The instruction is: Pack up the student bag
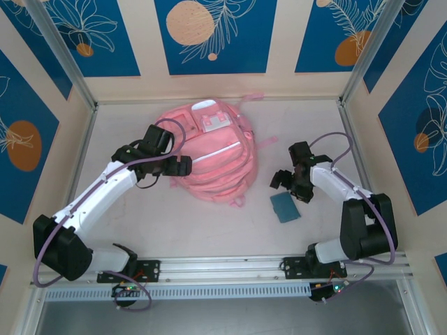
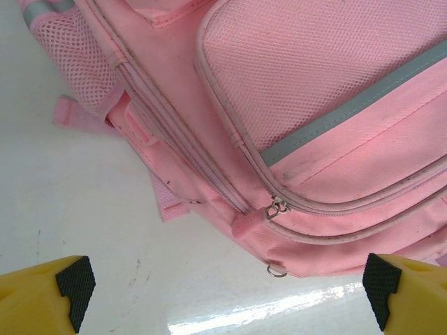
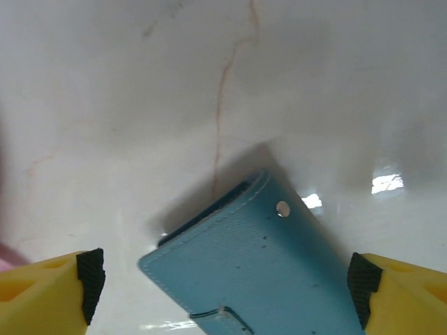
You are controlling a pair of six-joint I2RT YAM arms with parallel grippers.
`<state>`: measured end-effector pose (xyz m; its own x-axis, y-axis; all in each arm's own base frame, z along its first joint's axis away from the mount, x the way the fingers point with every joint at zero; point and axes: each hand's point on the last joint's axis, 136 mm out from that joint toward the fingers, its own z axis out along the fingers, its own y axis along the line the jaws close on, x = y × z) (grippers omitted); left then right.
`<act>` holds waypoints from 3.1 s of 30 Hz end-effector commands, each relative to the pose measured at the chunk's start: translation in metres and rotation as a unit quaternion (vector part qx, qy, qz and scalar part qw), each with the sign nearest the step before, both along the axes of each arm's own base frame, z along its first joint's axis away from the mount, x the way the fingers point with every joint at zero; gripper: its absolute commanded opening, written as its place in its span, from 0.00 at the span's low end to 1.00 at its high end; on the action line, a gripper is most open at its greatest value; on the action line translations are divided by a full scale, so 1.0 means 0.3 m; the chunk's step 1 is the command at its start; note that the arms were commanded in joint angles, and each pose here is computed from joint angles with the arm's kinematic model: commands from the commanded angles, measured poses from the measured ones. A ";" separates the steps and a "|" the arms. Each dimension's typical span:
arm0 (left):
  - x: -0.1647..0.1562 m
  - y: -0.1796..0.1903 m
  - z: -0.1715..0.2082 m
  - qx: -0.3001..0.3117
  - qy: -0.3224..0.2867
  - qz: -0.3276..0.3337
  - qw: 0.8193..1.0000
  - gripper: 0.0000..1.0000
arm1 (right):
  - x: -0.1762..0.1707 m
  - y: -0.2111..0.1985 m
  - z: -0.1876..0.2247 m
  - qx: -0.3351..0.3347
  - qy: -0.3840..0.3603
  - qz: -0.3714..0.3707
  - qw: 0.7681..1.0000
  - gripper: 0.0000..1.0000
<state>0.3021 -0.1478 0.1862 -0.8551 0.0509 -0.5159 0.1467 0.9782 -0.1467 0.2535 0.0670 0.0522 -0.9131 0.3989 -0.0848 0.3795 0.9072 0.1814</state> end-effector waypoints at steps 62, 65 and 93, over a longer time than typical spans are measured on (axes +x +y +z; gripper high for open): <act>-0.023 -0.353 0.010 0.020 0.026 -0.236 0.971 0.84 | -0.085 0.019 0.038 0.082 -0.023 -0.109 0.990 0.06; -0.012 -0.408 -0.012 0.055 0.030 -0.272 0.960 0.77 | -0.069 0.023 0.111 0.094 -0.057 -0.103 0.989 0.05; 0.175 -0.546 0.033 0.223 -0.004 -0.333 0.916 0.13 | -0.033 0.092 0.296 0.176 -0.119 -0.074 0.974 0.03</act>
